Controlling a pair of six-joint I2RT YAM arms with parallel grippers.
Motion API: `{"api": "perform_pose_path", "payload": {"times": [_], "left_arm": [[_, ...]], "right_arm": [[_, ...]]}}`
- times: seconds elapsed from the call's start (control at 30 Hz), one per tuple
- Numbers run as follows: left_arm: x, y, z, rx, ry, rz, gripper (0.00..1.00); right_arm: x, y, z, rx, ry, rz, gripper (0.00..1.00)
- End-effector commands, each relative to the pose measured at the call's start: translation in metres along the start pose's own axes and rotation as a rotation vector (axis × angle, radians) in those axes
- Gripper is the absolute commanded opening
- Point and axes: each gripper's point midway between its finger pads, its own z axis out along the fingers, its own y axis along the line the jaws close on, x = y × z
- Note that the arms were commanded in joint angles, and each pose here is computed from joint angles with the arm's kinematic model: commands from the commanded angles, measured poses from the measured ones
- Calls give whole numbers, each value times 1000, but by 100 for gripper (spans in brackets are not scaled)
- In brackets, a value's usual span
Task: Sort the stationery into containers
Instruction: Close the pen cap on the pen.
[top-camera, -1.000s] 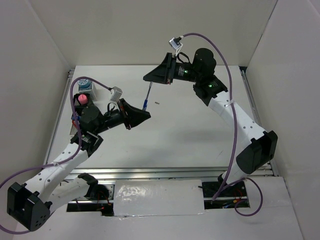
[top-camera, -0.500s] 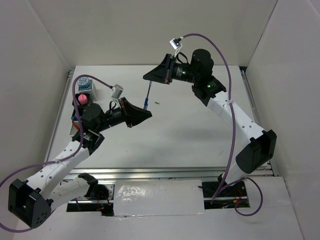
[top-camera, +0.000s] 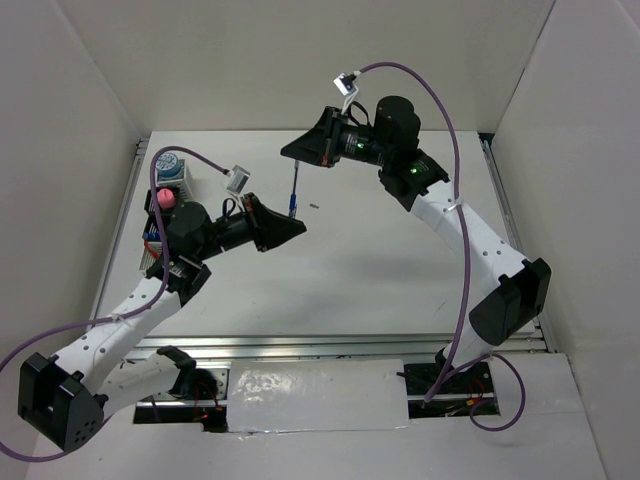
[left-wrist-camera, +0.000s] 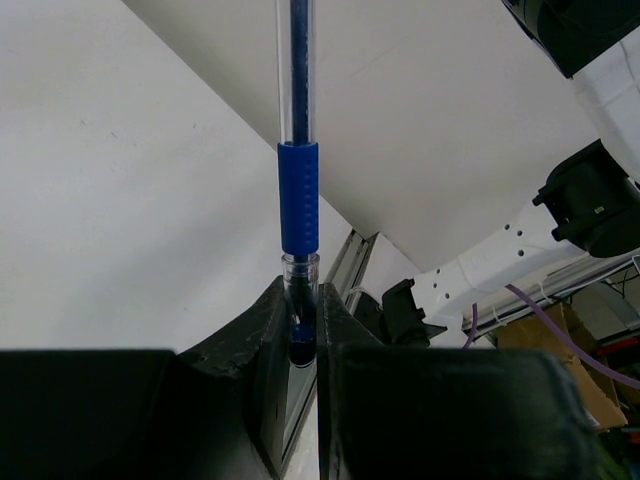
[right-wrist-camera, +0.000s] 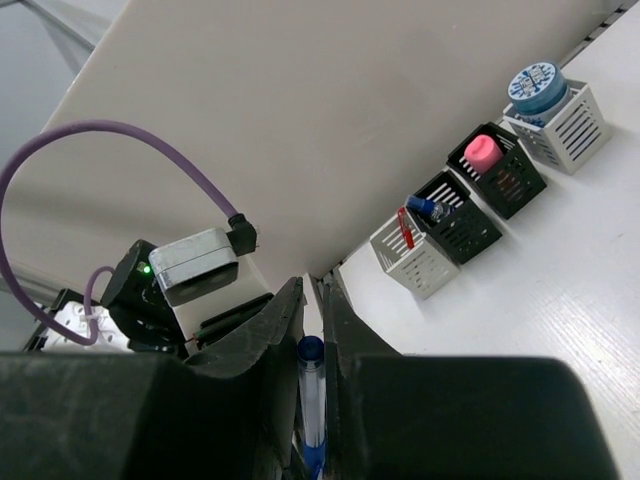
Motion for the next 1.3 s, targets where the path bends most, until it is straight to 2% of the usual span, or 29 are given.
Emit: {"api": "perform_pose_path", "payload": {"times": [0.0, 0.57, 1.0, 1.27], "left_arm": [[-61, -40, 1, 96, -173, 161, 0], [-97, -41, -1, 80, -257, 262, 0], [-100, -40, -2, 79, -268, 279, 0], [-97, -39, -1, 77, -256, 276, 0]], "right_arm": [[35, 5, 4, -15, 108, 8, 0], [65, 3, -2, -17, 171, 52, 0], [94, 6, -5, -27, 227, 105, 0], [87, 7, -3, -19, 215, 85, 0]]}}
